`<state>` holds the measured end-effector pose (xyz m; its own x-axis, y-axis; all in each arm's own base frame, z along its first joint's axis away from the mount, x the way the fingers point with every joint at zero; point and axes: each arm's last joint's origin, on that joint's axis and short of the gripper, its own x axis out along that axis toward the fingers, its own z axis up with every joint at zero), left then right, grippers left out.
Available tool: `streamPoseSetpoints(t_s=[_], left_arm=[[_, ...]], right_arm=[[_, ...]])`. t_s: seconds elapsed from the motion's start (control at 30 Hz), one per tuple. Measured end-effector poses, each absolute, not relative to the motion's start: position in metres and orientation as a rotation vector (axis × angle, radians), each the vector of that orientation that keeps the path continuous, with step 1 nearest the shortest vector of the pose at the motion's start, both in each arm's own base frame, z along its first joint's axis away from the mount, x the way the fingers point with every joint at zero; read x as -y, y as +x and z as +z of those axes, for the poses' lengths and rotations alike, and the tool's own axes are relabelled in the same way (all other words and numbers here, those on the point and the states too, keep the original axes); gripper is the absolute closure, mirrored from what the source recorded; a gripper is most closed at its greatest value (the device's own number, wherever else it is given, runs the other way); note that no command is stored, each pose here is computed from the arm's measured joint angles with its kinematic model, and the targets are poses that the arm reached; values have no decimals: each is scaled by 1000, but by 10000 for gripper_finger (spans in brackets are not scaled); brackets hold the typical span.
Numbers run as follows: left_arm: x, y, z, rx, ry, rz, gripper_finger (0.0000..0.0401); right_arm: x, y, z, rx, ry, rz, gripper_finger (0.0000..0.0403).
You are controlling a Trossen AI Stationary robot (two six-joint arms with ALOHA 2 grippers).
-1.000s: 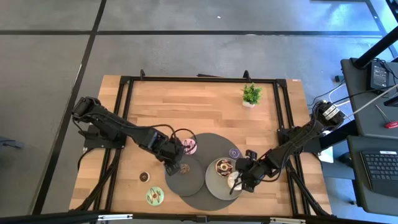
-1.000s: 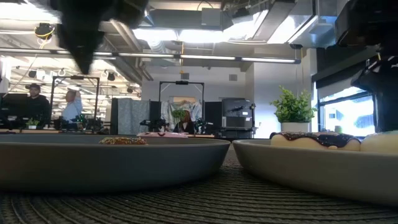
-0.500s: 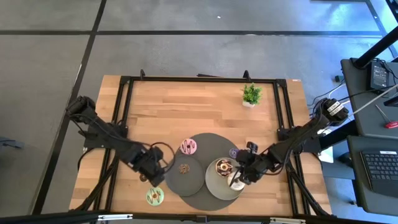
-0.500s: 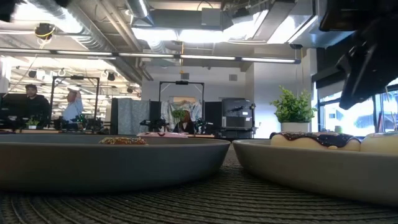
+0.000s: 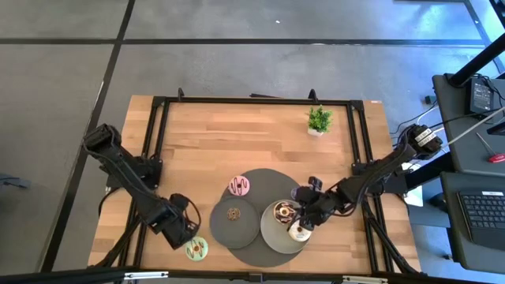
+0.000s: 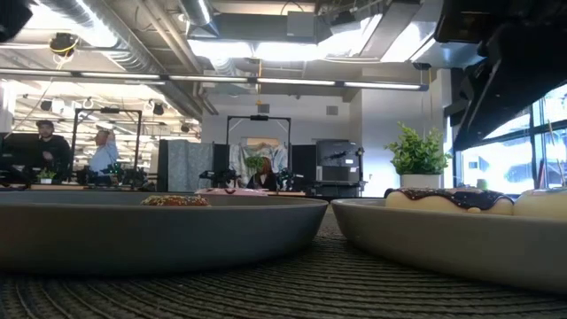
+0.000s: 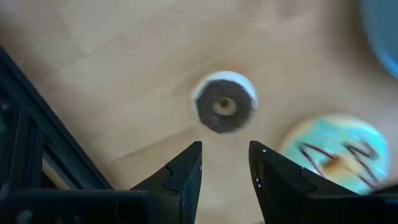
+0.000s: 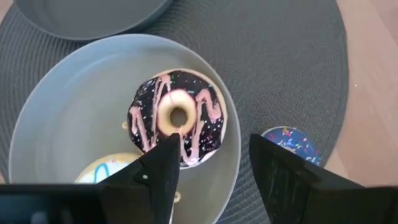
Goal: Pick & Place donuts
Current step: Put the small dark brown donut on the black plate
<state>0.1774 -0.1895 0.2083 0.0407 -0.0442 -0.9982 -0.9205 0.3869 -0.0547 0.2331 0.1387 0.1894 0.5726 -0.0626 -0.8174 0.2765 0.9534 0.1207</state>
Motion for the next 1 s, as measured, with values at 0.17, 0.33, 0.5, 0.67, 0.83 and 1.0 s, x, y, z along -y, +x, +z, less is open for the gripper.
streamPoseSetpoints(t_s=[0.17, 0.33, 0.5, 0.67, 0.83, 1.0], left_arm=[[184, 175, 193, -1339, -995, 918, 280], [181, 171, 181, -1350, -1021, 955, 292], [181, 172, 171, -1342, -1061, 915, 307], [180, 170, 162, -1336, -1089, 900, 315], [177, 167, 158, -1332, -1093, 939, 323], [177, 168, 158, -1339, -1083, 922, 342]], right_arm=[[-135, 235, 189, -944, 258, -210, 210], [-135, 236, 190, -939, 263, -208, 210], [-135, 236, 190, -940, 262, -208, 210], [-135, 236, 190, -940, 262, -208, 210], [-135, 236, 190, -941, 261, -208, 210], [-135, 236, 190, -942, 257, -205, 210]])
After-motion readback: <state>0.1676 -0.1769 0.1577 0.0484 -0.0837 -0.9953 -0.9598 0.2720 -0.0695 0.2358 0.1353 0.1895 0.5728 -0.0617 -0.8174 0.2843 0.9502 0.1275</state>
